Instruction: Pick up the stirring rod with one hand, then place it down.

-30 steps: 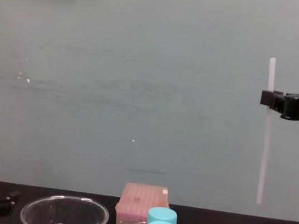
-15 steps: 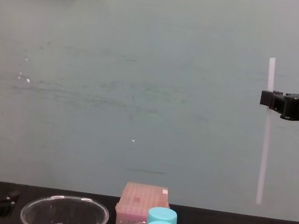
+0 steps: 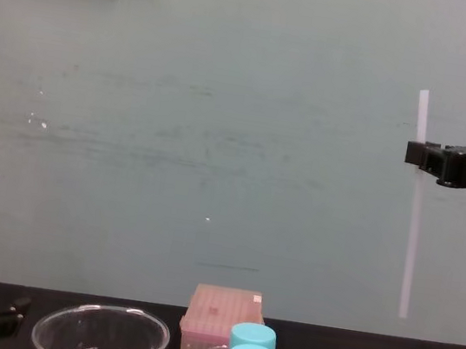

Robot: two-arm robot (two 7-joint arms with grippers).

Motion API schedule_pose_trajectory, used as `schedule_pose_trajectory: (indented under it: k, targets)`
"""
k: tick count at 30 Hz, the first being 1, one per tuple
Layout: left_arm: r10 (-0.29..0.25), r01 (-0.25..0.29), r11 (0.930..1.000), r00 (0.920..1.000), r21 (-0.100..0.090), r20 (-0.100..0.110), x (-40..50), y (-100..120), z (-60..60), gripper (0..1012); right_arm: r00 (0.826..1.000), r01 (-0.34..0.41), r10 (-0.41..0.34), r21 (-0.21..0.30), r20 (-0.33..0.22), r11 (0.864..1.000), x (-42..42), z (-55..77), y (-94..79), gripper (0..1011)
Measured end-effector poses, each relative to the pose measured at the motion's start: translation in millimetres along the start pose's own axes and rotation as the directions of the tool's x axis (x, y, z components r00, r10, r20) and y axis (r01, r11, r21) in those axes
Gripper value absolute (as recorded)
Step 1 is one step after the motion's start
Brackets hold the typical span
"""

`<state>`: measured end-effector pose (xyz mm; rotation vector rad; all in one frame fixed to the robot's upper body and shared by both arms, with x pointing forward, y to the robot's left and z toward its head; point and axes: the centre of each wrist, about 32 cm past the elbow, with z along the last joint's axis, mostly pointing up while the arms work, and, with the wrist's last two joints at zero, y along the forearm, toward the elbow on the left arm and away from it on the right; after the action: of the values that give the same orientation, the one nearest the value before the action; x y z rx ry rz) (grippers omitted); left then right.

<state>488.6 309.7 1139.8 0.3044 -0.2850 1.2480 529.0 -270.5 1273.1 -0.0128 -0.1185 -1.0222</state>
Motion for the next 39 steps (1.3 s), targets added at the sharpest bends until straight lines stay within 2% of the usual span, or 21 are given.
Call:
schedule_pose_trajectory:
  k: [39]
  targets:
    - [0.000,0.000,1.0000,1.0000,0.000,0.000,0.0,0.0,0.0,1005,1.000,0.000,0.000,0.000,0.000,1.000,0.0,0.0,0.0,67]
